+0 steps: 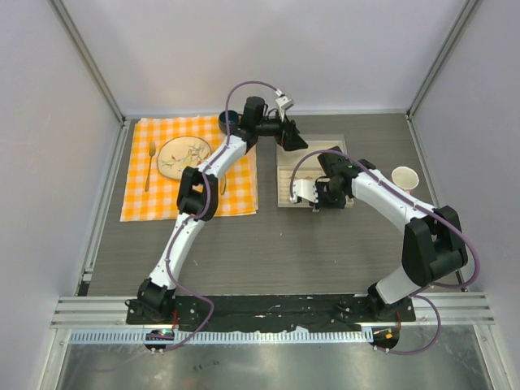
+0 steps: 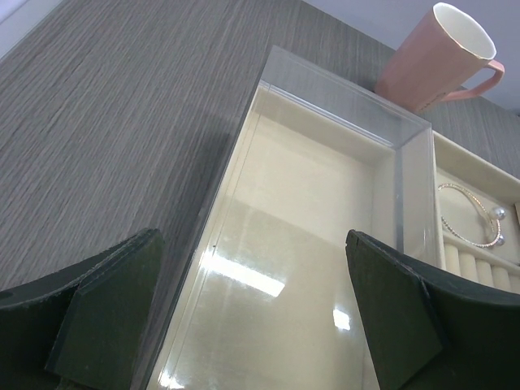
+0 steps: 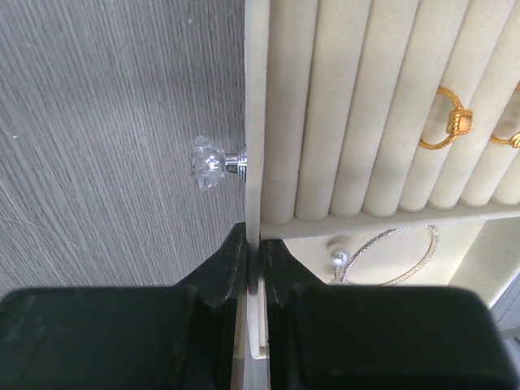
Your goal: Organize the mixed jewelry
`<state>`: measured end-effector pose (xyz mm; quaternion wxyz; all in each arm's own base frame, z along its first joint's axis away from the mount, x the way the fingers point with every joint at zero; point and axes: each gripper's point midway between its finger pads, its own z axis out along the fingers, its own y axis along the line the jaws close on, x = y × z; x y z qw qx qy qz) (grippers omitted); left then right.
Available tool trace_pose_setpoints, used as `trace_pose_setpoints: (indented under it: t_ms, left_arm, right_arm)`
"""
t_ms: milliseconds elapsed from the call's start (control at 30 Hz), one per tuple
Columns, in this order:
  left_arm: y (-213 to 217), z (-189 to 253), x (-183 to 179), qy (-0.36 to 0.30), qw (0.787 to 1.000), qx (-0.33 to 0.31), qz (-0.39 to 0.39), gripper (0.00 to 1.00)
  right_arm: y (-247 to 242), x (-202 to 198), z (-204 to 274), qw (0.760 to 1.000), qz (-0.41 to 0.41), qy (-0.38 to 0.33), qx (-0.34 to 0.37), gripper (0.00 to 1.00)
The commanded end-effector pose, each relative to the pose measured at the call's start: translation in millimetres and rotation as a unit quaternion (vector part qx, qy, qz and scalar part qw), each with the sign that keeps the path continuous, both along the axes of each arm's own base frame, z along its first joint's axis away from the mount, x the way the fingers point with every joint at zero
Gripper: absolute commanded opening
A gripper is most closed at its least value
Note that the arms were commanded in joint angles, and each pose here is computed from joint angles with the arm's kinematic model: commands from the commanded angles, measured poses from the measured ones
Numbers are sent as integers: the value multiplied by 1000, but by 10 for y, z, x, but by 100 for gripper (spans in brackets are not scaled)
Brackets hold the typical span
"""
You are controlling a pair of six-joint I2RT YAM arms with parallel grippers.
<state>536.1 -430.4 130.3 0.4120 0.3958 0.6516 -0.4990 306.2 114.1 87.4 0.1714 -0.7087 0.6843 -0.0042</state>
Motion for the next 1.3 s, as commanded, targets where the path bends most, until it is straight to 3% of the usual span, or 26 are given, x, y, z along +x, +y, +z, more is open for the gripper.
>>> trace_pose_setpoints:
  t_ms: [0, 1267]
  left_arm:
    - [-75, 105, -11, -29, 999, -14, -14, 100]
    - [-134, 63, -87, -22, 999, -21, -28, 100]
  right_arm:
    - [40, 208, 236, 999, 4, -46, 8, 1]
    - [29, 207, 128, 999, -9, -36, 9, 1]
